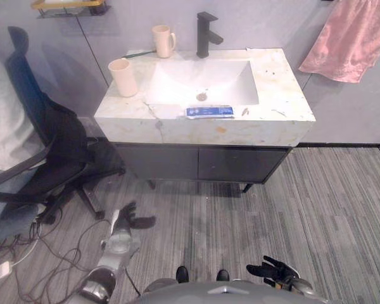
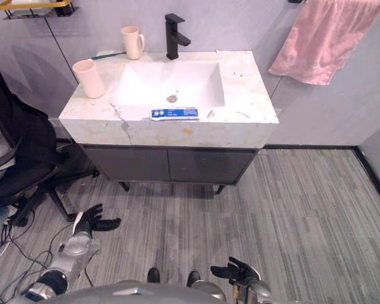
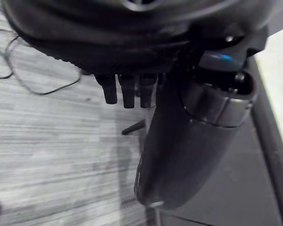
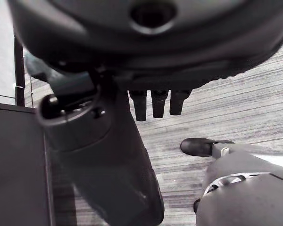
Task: Organize the bathroom.
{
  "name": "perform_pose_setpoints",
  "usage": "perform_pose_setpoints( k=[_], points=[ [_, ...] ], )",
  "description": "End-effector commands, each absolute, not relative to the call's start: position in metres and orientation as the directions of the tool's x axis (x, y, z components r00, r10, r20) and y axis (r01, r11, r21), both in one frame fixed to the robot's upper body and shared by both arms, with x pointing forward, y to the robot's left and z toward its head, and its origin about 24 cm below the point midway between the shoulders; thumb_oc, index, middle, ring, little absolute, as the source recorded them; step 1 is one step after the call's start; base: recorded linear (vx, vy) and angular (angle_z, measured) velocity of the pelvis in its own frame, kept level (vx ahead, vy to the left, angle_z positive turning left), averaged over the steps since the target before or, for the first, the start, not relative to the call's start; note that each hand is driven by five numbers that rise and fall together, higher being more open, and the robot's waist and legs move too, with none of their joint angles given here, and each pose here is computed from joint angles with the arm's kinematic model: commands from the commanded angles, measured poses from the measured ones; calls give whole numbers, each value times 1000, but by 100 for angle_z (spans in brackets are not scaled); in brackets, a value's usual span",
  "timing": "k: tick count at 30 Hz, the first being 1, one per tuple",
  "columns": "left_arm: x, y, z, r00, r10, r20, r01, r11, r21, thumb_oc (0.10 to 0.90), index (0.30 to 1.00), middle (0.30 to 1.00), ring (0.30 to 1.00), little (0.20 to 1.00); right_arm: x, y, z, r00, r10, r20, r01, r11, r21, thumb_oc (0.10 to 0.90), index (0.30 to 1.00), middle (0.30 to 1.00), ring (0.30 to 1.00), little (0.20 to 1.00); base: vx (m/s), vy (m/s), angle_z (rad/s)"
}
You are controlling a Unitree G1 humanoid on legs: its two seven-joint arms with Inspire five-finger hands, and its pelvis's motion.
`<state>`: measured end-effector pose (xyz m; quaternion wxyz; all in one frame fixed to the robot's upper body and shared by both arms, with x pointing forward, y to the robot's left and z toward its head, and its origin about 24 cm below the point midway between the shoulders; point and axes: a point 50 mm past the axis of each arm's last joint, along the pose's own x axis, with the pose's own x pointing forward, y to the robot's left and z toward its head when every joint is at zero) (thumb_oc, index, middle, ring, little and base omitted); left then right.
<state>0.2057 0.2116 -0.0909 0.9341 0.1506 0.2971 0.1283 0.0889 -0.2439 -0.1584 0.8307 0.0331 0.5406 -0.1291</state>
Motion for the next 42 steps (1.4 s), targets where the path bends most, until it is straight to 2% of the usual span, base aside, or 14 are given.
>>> perform_pose_setpoints(
  k=[1, 5, 6, 11, 17, 23, 30, 35, 39, 42],
  points=[
    [271, 216, 2, 953, 304, -2, -271, 852, 448, 800, 900, 900, 900, 900, 84, -241, -160, 377, -209, -902, 309, 947, -90, 800, 900, 900, 900, 900, -6, 7, 7],
    [281, 205, 52, 962, 163, 221, -255, 826, 502, 800, 900, 900, 900, 900, 81, -238, -162, 374, -213, -903, 331, 940, -84, 800, 900, 900, 900, 900, -6, 10, 10],
    [283, 199, 76, 946, 96, 310, -253, 817, 518, 800, 900, 900, 900, 900, 80, -237, -162, 375, -215, -902, 334, 939, -84, 800, 900, 900, 900, 900, -3, 10, 6],
    [282, 181, 142, 850, -71, 522, -281, 777, 564, 800, 900, 900, 900, 900, 80, -236, -162, 376, -220, -900, 338, 937, -88, 800, 900, 900, 900, 900, 0, 3, 1],
    [281, 163, 172, 820, -221, 528, -183, 772, 608, 800, 900, 900, 900, 900, 75, -236, -163, 363, -221, -905, 331, 939, -96, 800, 900, 900, 900, 900, 6, -2, 0],
    [301, 153, 164, 900, -319, 297, 14, 702, 712, 800, 900, 900, 900, 900, 76, -240, -162, 362, -212, -908, 309, 946, -98, 800, 900, 900, 900, 900, 44, -17, 0],
    [315, 153, 171, 893, -382, 240, 60, 629, 775, 800, 900, 900, 900, 900, 74, -243, -162, 347, -209, -915, 280, 954, -112, 800, 900, 900, 900, 900, 50, -7, -6],
    [327, 153, 204, 872, -371, 320, -88, 524, 847, 800, 900, 900, 900, 900, 75, -244, -162, 344, -202, -917, 275, 955, -108, 800, 900, 900, 900, 900, 63, -37, -5],
    [329, 168, 228, 849, -321, 420, -212, 522, 826, 800, 900, 900, 900, 900, 72, -244, -162, 337, -202, -920, 275, 955, -109, 800, 900, 900, 900, 900, 56, -38, -5],
    [327, 171, 240, 826, -344, 448, -226, 526, 820, 800, 900, 900, 900, 900, 67, -245, -163, 323, -202, -924, 274, 955, -113, 800, 900, 900, 900, 900, 39, -37, -6]
  ],
)
